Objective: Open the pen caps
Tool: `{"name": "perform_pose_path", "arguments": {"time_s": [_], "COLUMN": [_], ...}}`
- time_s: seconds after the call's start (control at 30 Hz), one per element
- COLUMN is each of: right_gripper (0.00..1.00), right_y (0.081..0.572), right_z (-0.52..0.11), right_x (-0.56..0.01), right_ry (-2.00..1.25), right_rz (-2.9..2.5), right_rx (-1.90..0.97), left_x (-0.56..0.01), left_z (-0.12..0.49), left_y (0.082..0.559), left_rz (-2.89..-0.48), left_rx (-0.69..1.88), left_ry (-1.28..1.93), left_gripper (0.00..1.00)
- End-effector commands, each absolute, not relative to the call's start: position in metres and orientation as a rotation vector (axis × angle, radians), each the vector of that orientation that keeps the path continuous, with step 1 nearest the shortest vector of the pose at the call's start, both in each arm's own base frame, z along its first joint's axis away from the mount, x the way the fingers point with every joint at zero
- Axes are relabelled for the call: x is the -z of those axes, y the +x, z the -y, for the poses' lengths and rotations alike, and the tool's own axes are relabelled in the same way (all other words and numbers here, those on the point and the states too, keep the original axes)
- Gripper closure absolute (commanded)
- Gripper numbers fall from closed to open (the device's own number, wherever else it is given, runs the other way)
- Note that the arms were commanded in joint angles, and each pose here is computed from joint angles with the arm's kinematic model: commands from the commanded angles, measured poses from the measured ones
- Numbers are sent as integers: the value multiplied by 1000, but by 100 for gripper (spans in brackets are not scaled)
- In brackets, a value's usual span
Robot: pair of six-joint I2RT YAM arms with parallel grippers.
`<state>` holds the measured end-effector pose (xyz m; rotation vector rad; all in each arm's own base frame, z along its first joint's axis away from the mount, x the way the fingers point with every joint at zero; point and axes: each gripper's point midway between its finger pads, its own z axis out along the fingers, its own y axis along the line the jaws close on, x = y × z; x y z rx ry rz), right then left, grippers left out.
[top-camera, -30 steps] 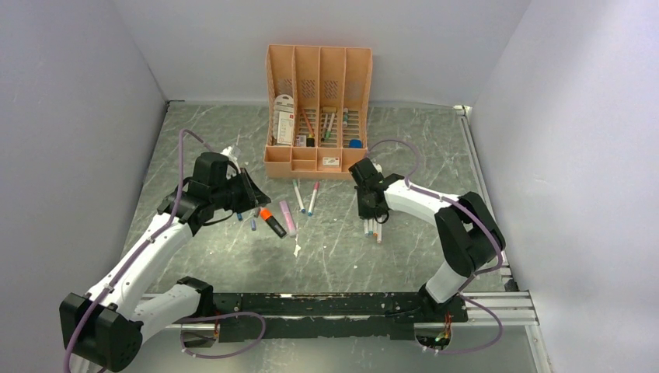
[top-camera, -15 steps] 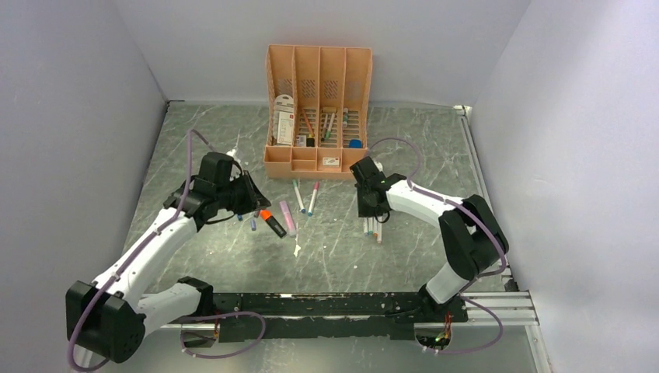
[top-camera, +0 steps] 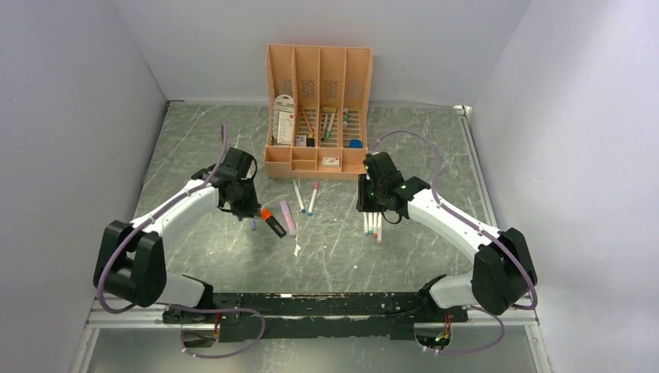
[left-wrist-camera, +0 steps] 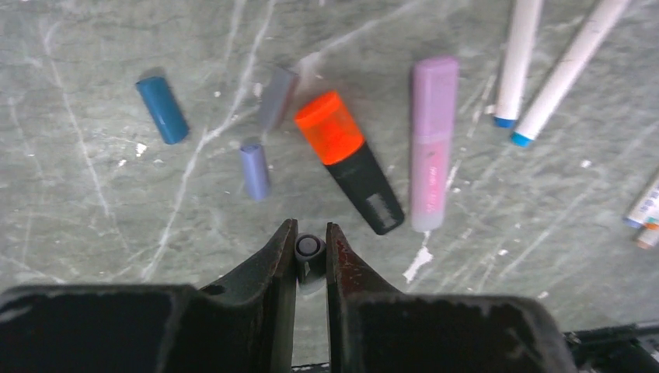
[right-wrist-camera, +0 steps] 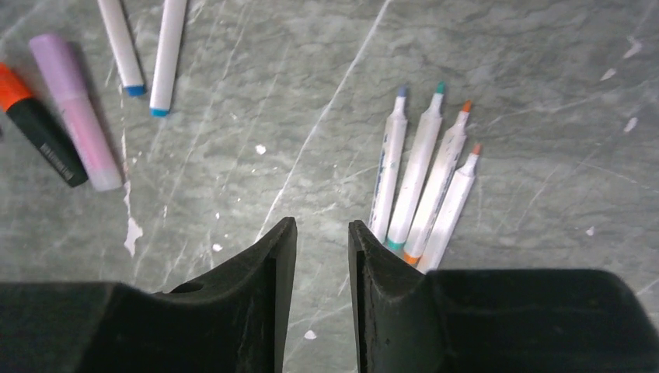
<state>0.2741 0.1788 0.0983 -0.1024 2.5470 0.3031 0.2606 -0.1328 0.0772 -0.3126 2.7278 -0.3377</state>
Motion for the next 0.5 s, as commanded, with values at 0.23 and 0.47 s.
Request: {"name": "perform_pose_path", "arguments": {"time_s": [0.23, 0.47], "right_gripper": [68, 68], "right_y": [249, 249], "right_z": [-193, -196], "right_x": [-90, -89], "right_ry": [-188, -217], "right_rz": [-2579, -2585], "right_rx": [-464, -480], "left_x": [-52, -37], "left_z": [86, 89], "left_y": [265, 257], "left_rz": [-2790, -2846], "left_rx": [15, 33], "left_ry": [-348, -375], "left_gripper": [85, 83]}}
